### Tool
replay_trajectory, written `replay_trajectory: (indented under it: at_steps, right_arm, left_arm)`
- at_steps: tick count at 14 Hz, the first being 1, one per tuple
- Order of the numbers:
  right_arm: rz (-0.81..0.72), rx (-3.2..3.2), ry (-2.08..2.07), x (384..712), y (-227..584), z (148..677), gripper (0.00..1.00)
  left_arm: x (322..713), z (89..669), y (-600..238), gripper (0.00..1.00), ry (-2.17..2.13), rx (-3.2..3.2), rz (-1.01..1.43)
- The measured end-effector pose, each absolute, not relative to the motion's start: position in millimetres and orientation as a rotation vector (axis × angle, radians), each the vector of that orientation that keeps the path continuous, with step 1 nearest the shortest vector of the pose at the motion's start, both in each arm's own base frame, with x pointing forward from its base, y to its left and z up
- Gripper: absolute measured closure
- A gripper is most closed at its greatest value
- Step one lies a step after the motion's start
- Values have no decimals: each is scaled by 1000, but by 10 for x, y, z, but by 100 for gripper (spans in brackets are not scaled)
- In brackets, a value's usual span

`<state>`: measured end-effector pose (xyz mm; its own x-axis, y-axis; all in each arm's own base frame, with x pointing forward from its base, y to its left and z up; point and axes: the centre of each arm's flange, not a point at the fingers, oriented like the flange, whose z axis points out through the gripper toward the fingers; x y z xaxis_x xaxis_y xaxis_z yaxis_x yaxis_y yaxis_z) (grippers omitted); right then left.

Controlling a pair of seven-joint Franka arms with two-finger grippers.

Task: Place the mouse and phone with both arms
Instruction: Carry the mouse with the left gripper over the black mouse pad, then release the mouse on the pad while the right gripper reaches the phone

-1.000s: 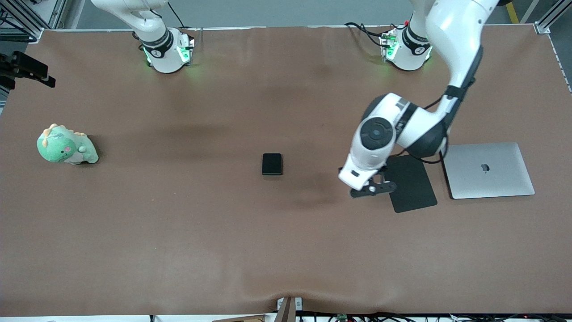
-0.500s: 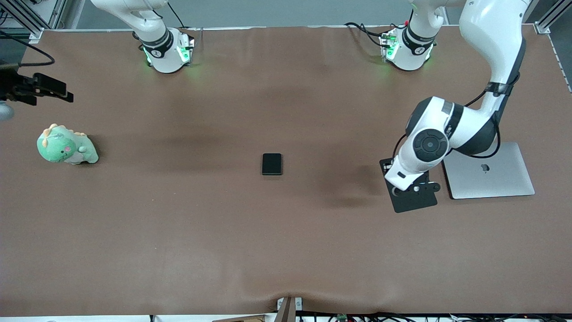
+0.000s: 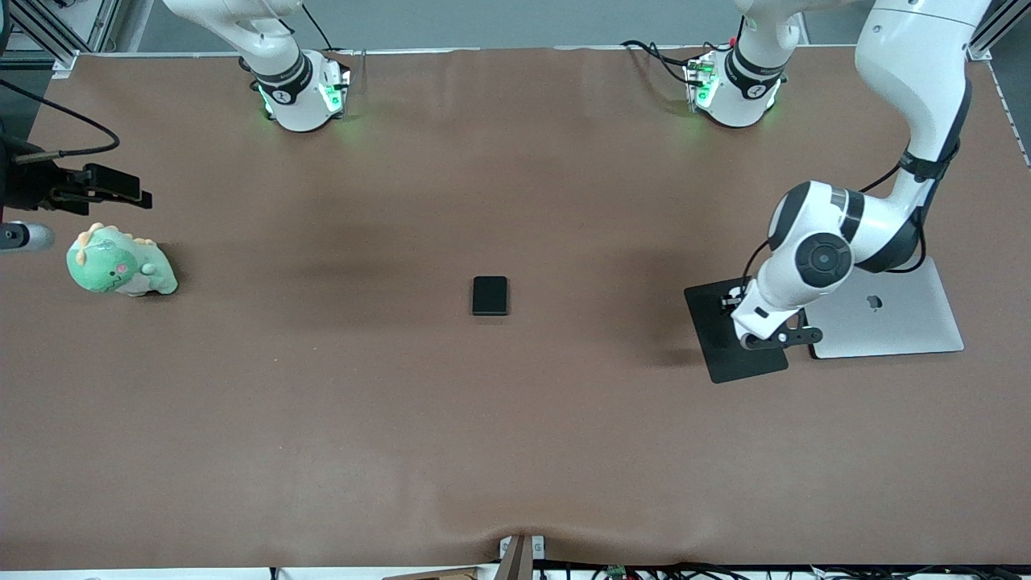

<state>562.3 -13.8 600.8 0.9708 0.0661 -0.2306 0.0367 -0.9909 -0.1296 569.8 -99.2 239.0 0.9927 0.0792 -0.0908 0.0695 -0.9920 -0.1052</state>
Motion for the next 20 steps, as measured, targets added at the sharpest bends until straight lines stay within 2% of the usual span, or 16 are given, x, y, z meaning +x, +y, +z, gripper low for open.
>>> replay_trajectory:
  at_steps: [5,12,16,17,19,20]
  right_arm:
    - [292,-2972,-148,5762,174,5956,0]
    - [370,-2895,-92,5933,389,5593,0]
    - [342,-2907,-156,5988,946,5500,0]
    - [343,-2906,-173,6002,1048,5454,0]
    - [375,-2882,-203,6024,1247,5313,0]
    - [393,-2872,-199,6030,1358,5244,0]
  left_arm:
    - [5680,2168,-914,37,-135,-3081,83]
    - [5675,1886,-914,37,-145,-3116,79]
    - [5677,1878,-915,37,-145,-3117,80]
    - [5676,1872,-917,32,-145,-3117,81]
    - [5676,1864,-920,29,-145,-3118,81]
    - [5679,1867,-921,20,-145,-3119,79]
